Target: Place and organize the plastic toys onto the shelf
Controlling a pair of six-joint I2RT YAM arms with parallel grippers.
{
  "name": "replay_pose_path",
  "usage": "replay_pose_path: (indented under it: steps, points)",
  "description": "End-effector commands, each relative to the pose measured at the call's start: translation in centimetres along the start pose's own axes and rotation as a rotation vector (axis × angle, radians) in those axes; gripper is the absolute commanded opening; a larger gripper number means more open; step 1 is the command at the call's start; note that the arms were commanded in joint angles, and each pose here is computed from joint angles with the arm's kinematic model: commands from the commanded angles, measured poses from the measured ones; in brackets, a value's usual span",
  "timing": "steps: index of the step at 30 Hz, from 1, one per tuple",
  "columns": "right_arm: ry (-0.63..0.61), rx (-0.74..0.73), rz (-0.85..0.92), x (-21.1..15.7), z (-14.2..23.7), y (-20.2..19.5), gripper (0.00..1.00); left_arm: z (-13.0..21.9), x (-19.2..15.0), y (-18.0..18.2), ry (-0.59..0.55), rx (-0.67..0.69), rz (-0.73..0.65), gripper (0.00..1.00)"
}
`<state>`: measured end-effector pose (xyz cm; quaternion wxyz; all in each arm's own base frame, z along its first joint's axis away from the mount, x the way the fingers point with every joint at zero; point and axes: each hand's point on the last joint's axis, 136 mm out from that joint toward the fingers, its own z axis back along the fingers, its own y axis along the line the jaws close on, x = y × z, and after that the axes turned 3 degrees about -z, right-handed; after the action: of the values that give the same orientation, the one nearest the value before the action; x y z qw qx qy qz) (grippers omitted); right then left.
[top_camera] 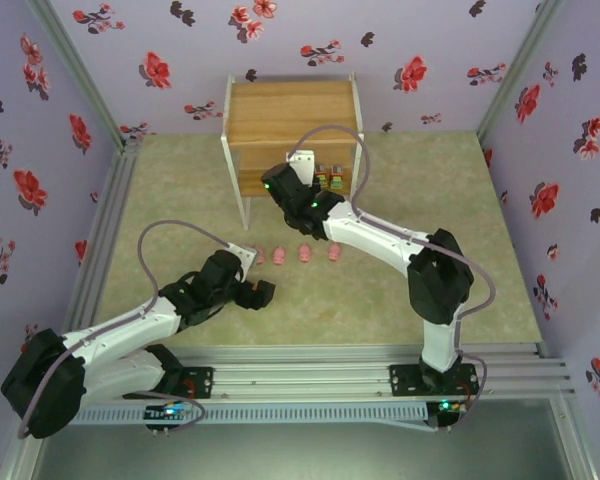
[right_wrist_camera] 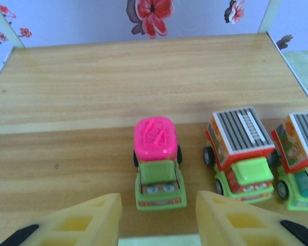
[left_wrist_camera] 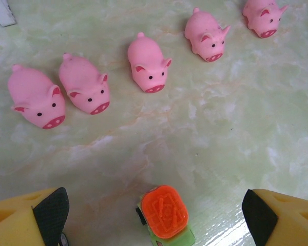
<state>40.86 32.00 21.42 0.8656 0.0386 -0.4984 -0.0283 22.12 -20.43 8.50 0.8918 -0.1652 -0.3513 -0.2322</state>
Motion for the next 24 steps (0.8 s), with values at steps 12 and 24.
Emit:
replay_pose_path:
  steps: [12, 24]
  points:
    - [-0.035, 0.042, 0.042, -1.6, 6.0, -0.9, 0.22, 1.9, 2.2, 1.5, -0.117, 0.093, 0.003, 1.00]
    - [0.022, 0.079, 0.116, -5.9, 10.3, -6.8, 0.26, 2.7, 1.9, 3.0, -0.137, 0.187, 0.052, 1.00]
